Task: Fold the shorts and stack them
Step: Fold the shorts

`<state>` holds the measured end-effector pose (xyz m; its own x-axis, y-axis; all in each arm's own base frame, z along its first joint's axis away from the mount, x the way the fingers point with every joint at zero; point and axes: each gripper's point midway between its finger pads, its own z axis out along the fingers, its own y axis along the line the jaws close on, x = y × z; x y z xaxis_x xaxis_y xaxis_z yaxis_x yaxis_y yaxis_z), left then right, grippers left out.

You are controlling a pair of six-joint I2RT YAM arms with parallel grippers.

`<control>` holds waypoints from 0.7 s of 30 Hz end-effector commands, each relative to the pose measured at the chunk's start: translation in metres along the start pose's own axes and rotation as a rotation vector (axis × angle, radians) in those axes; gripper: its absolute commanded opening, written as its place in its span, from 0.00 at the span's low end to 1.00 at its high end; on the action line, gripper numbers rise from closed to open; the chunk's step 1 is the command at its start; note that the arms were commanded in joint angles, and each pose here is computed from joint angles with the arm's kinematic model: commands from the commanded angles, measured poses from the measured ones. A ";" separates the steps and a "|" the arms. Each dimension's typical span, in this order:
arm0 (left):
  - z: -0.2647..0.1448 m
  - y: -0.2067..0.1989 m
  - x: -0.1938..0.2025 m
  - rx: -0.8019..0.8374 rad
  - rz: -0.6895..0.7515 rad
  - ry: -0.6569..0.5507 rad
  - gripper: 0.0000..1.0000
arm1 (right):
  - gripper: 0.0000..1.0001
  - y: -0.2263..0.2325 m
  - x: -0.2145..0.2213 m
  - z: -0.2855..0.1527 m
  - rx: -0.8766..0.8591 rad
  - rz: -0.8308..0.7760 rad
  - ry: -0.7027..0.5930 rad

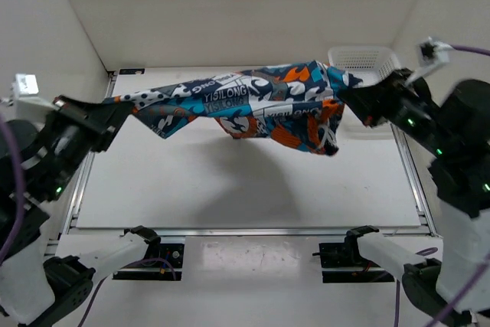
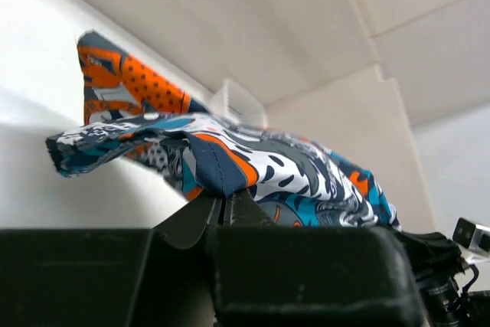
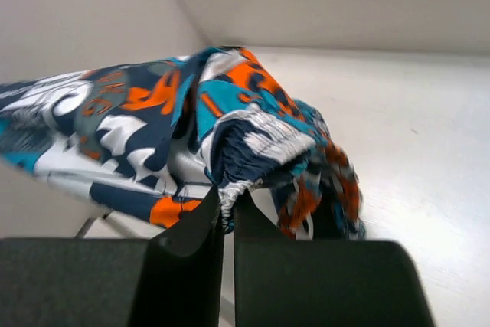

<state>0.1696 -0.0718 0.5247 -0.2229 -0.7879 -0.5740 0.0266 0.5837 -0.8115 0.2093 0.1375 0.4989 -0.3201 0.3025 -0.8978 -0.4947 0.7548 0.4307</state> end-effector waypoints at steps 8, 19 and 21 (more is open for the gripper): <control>-0.078 0.022 -0.091 -0.066 0.039 -0.379 0.10 | 0.00 0.015 -0.003 -0.074 0.046 -0.088 -0.057; -0.020 0.015 -0.113 -0.234 0.147 -0.495 0.10 | 0.00 -0.073 0.032 0.041 0.262 0.044 0.157; 0.006 0.017 -0.107 -0.291 0.198 -0.485 0.10 | 0.00 -0.105 0.058 0.078 0.316 0.081 0.238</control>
<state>0.1870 -0.0489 0.5535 -0.0863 -0.7067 -0.7023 -0.0041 0.7051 -0.7091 0.2343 0.1629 0.4594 -0.5222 0.2479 -0.8160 -0.4771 0.7081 0.5205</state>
